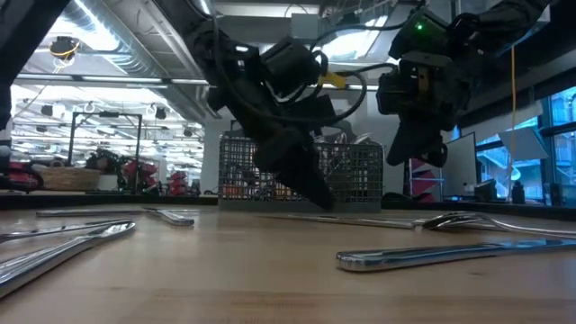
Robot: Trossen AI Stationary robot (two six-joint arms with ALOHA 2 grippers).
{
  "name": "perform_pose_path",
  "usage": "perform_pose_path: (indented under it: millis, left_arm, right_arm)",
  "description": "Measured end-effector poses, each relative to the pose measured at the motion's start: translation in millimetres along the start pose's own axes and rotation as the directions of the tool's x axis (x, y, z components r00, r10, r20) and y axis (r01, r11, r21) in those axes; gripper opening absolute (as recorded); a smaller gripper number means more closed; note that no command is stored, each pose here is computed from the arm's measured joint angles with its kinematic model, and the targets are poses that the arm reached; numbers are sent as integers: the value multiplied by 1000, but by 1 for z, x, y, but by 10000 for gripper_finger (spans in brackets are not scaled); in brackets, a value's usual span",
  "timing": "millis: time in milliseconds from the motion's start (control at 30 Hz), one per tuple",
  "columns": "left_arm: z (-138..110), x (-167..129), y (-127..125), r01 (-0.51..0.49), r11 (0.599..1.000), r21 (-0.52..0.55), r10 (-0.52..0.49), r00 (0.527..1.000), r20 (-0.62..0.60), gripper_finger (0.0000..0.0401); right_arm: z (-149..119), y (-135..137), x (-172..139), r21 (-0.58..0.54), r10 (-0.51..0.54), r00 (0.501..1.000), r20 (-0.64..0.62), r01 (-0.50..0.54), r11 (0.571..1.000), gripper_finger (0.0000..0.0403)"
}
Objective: Sort silverware
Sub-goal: Put the silver table knife into the gray silverware organizer
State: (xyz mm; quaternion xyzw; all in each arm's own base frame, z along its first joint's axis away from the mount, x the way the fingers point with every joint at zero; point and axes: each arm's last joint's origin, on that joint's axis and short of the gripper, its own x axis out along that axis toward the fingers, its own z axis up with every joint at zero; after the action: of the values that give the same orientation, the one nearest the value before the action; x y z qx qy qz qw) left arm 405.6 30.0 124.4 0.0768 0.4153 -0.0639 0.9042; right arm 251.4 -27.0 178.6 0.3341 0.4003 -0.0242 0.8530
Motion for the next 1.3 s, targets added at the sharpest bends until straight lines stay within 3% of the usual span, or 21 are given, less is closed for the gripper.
perform_pose_path:
  millis: [200,467,733,1067,1300]
  left_arm:
    - [-11,2,-1,53,999,-13,-54,995,-89,125]
    - [-11,1,-11,51,996,-75,-61,990,-131,125]
    - [-16,-1,-35,-35,998,-52,20,963,-270,123]
    - [-18,-1,-44,-51,989,-138,9,956,-294,29]
    - [-16,-4,-44,-24,978,-206,-34,961,-274,3]
  right_arm:
    - [0,0,0,-1,1,1000,1,-1,1000,3]
    - [0,0,0,0,0,1000,-1,0,1000,3]
    - [0,0,0,-1,0,1000,0,0,1000,3]
    - [0,0,0,-3,-1,1000,1,1,1000,3]
    - [-5,8,3,-177,1,1000,-5,-2,984,3]
